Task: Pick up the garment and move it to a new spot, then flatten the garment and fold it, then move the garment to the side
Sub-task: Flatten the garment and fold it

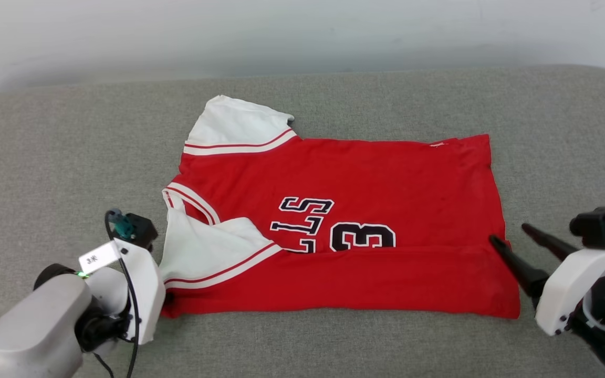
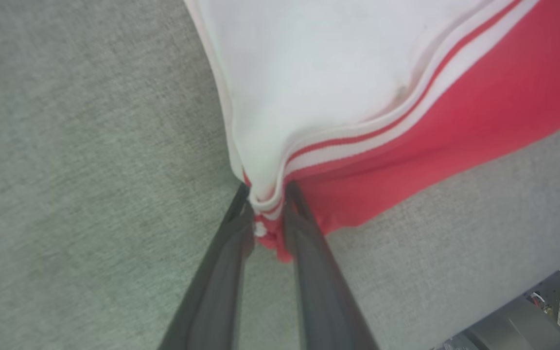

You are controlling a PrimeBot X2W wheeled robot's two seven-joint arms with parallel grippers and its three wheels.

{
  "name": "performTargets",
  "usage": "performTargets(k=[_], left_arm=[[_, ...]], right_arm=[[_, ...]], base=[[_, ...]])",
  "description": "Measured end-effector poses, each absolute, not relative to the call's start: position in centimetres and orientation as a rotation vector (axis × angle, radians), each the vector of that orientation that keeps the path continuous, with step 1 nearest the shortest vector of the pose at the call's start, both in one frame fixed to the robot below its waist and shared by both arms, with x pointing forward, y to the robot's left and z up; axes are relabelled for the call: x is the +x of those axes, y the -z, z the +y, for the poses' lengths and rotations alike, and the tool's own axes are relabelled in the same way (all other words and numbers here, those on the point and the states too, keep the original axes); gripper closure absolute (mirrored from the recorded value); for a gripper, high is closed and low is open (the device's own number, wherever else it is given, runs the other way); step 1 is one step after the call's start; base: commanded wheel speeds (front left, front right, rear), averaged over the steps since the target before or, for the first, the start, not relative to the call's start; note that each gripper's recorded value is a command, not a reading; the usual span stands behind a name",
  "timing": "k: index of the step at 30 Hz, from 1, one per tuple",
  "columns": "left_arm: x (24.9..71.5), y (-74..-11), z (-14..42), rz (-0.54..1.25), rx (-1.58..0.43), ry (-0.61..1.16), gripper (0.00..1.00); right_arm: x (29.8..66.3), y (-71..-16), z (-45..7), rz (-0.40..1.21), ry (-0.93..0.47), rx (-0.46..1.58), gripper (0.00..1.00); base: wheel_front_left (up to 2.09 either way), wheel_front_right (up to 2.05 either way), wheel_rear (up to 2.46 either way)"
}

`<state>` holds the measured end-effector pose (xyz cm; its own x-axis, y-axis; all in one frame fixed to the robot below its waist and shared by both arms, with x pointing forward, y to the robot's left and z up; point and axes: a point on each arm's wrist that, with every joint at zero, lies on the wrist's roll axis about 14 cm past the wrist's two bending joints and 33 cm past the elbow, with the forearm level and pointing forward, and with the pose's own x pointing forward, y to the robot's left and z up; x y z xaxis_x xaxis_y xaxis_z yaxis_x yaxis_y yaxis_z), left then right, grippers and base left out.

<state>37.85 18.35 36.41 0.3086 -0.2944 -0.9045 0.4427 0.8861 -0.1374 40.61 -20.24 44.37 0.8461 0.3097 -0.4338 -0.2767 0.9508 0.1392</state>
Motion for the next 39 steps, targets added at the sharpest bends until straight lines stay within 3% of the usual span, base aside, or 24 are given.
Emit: performTargets(k=[10, 16, 21, 27, 39], left_arm=[[38.5, -39.8, 17.3, 0.962, 0.198, 0.55, 1.0], [39.2, -42.2, 16.8, 0.862, 0.21, 0.559, 1.0], [39.3, -42.8, 16.3, 0.834, 0.22, 0.57, 1.0], [39.4, -42.7, 15.7, 0.828, 0.215, 0.582, 1.0], [39.9, -41.5, 15.8, 0.852, 0.203, 0.586, 1.0]], right_arm=[[42.7, -49.4, -23.3, 0.403, -0.274, -0.067, 0.0], [42.5, -50.6, -23.8, 0.499, -0.299, -0.15, 0.0], [40.7, -48.2, -23.9, 0.724, -0.333, -0.179, 0.0], [39.2, -44.9, -22.9, 0.884, -0.367, -0.153, 0.0], [37.3, -37.6, -20.3, 1.058, -0.397, -0.082, 0.0]], base=[[0.0, 0.0, 0.0], [0.0, 0.0, 0.0], [0.0, 0.0, 0.0], [0.0, 0.0, 0.0], [0.0, 0.0, 0.0]])
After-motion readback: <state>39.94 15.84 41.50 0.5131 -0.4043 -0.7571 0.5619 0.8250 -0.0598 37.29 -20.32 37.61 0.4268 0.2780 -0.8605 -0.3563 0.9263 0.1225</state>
